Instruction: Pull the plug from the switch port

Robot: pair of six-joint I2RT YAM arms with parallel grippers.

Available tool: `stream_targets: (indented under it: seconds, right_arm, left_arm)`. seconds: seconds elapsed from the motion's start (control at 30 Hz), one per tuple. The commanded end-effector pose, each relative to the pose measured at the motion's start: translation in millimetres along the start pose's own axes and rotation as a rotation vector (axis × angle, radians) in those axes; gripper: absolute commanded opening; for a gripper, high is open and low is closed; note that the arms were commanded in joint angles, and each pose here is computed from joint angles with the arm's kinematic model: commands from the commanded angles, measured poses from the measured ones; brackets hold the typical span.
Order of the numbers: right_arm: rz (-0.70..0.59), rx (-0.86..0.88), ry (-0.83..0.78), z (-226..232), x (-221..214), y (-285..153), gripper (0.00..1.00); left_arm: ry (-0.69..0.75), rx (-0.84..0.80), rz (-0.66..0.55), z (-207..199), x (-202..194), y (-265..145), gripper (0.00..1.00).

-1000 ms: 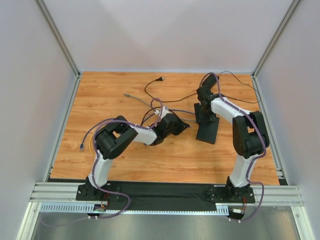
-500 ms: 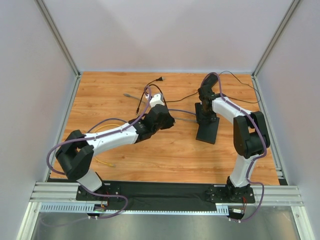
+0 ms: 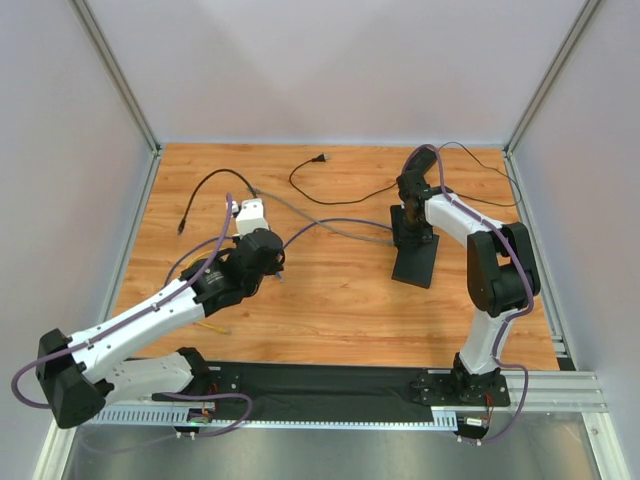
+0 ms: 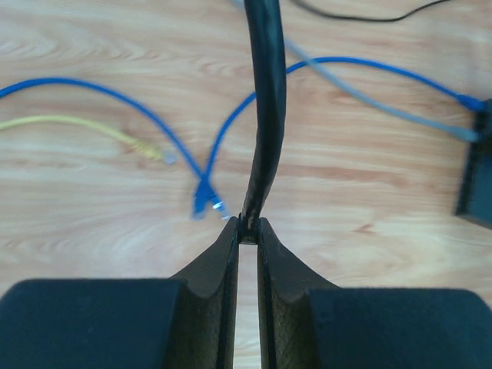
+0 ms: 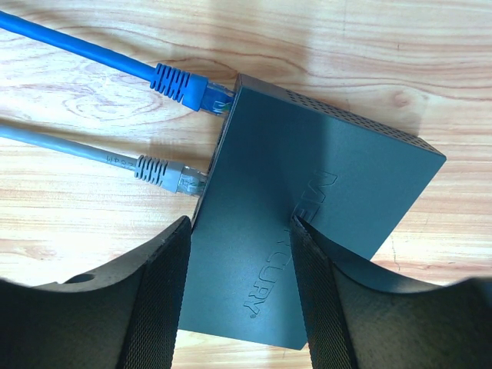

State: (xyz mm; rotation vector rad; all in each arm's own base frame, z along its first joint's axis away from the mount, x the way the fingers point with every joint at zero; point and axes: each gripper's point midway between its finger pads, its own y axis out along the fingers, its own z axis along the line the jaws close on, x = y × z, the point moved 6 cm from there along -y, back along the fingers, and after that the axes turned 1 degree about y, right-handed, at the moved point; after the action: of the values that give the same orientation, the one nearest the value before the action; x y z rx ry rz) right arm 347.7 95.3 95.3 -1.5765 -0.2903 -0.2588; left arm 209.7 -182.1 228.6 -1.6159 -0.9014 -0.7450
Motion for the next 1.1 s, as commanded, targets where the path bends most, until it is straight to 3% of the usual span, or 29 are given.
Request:
stream_targets:
  seconds: [0.0,0.37,0.63,0.73,0.77,0.83,1.07]
  right_arm:
    - [0.026,0.028,0.014,4,-2,7,0.56]
    - [0.023,0.035,0.013,5,-2,5,0.56]
    - [0.025,0.038,0.013,6,-1,8,0.56]
    - [0.022,0.039,0.014,6,0,8,0.56]
    - [0.024,0.040,0.012,6,-1,8,0.56]
    - [0.029,0.042,0.007,6,-2,9,0.56]
    - [0.020,0.044,0.014,6,0,6,0.56]
  left_arm:
    - [0.079,0.185,0.067,48,-24,-2,0.00]
    - [-0.177,0.091,0.209,76,-69,38,0.00]
    - [-0.264,0.051,0.262,65,-75,67,0.03]
    - [-0.291,0.068,0.293,65,-78,74,0.10]
    - [-0.300,0.062,0.301,64,-79,75,0.20]
    - [-0.320,0.065,0.292,65,-78,75,0.28]
    - [-0.361,0.051,0.147,68,-47,51,0.48]
